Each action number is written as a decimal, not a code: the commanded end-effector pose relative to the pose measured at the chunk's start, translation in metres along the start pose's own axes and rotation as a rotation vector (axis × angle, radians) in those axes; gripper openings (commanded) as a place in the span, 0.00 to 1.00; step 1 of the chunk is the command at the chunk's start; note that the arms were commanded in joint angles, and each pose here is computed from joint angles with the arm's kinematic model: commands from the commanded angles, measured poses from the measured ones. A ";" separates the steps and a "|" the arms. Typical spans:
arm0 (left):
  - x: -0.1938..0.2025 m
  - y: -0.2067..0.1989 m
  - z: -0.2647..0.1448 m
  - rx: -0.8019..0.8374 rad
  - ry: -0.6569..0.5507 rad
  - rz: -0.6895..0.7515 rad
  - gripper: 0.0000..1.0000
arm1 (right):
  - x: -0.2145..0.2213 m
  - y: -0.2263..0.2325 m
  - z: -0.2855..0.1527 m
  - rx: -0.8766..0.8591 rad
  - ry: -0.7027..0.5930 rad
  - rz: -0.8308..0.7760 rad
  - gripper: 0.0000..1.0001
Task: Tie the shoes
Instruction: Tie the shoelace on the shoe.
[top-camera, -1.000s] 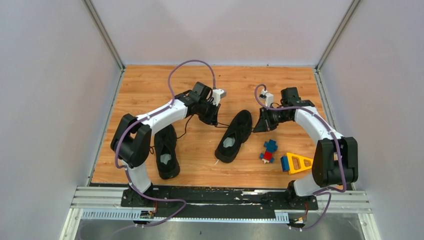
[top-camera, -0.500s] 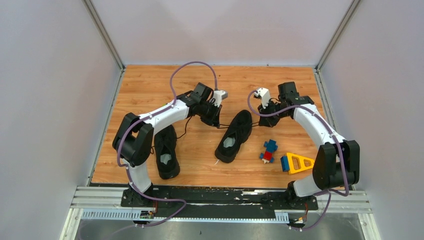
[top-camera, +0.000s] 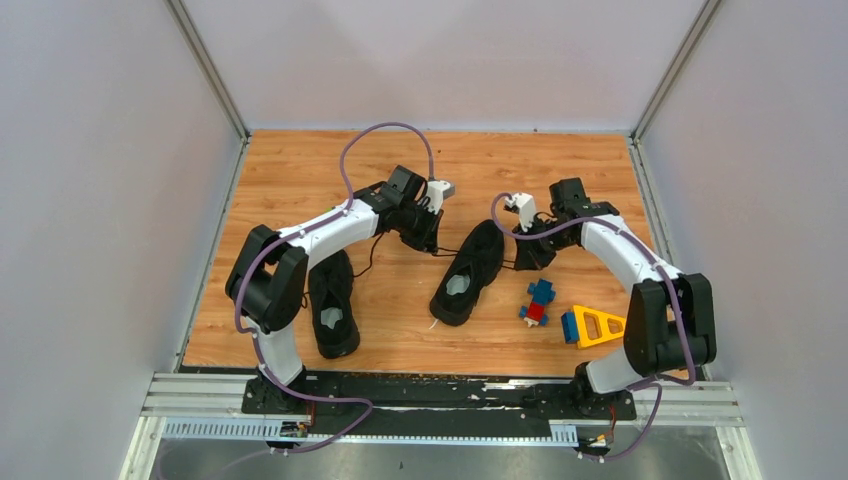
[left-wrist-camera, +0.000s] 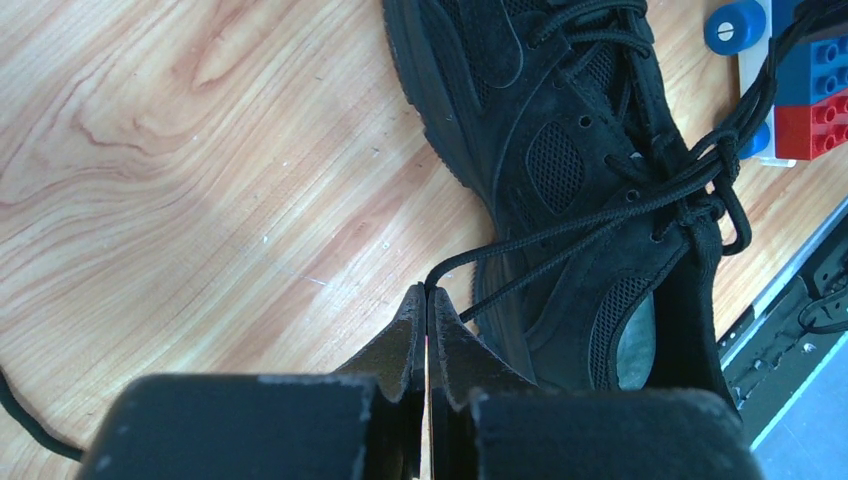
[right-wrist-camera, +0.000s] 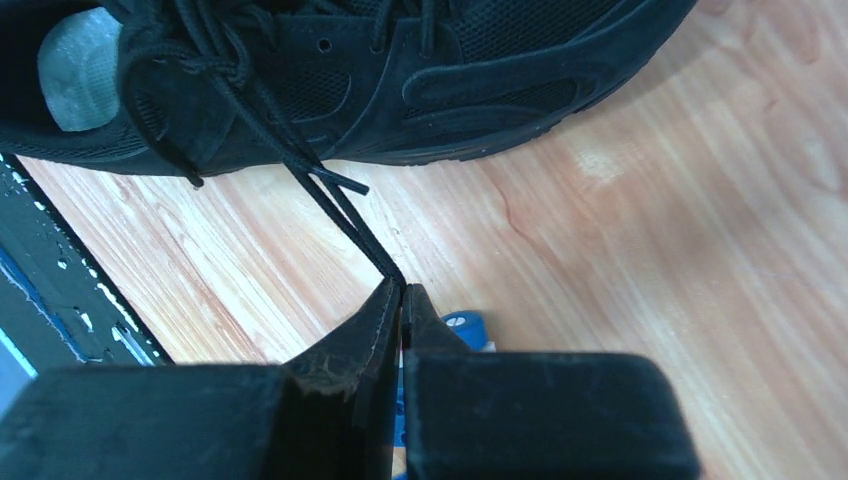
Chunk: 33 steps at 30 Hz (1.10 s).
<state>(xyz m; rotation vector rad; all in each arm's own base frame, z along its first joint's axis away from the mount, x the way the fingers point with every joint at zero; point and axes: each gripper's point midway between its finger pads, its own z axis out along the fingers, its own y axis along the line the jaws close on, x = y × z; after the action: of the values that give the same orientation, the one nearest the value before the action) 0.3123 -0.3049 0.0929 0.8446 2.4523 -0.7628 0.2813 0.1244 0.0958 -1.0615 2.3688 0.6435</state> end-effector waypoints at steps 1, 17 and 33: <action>-0.012 0.007 -0.002 -0.031 -0.035 0.024 0.00 | 0.013 -0.004 0.013 0.009 0.031 0.062 0.00; -0.016 0.064 -0.009 -0.191 -0.061 0.025 0.00 | 0.008 0.008 -0.007 0.038 -0.002 0.032 0.00; -0.009 0.105 -0.021 -0.296 -0.075 -0.007 0.00 | 0.011 -0.004 -0.022 0.092 -0.040 0.099 0.00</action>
<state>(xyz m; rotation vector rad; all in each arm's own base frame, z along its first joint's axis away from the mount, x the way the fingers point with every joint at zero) 0.3588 -0.2622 0.0811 0.7369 2.4332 -0.5767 0.2692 0.1210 0.0983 -0.9760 2.3830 0.6385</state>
